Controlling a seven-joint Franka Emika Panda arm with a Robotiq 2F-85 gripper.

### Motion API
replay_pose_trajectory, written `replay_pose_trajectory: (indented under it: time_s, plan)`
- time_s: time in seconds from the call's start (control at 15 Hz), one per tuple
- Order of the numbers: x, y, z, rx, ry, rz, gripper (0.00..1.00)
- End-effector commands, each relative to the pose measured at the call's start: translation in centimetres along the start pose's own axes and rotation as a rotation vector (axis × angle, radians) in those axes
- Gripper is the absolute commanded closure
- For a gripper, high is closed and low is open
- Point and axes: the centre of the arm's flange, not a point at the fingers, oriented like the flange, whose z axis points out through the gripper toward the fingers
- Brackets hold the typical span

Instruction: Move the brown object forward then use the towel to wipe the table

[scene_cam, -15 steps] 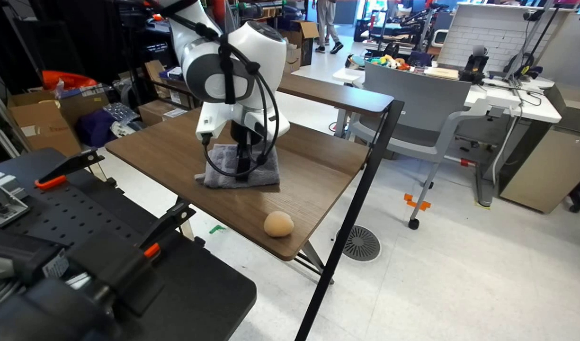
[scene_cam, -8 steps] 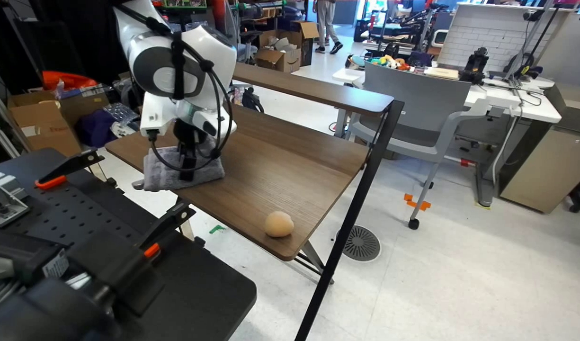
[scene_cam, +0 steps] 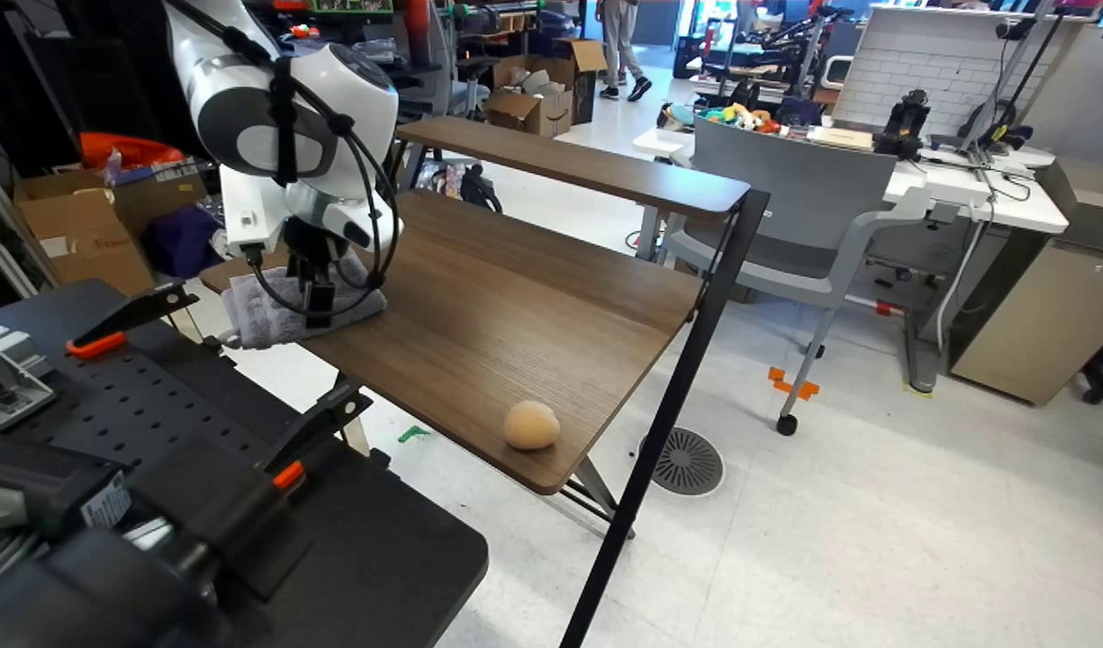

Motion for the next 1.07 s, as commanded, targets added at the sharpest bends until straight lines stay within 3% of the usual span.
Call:
replay_pose_trajectory:
  time_s: [0.0,0.2,0.4,0.67,0.87,1.0]
  plan:
    - [8.1,2.2,0.9,0.083,0.159,0.064,0.00]
    - [12.2,5.3,-2.0,0.124,0.263,0.197,0.00]
    - [15.5,10.1,-4.6,0.109,0.343,0.339,0.00]
    - [19.8,16.4,-8.7,0.107,0.516,0.457,0.00]
    - [23.7,20.3,-11.6,0.163,0.656,0.534,0.00]
    - [25.7,21.7,-12.2,0.203,0.701,0.581,0.00]
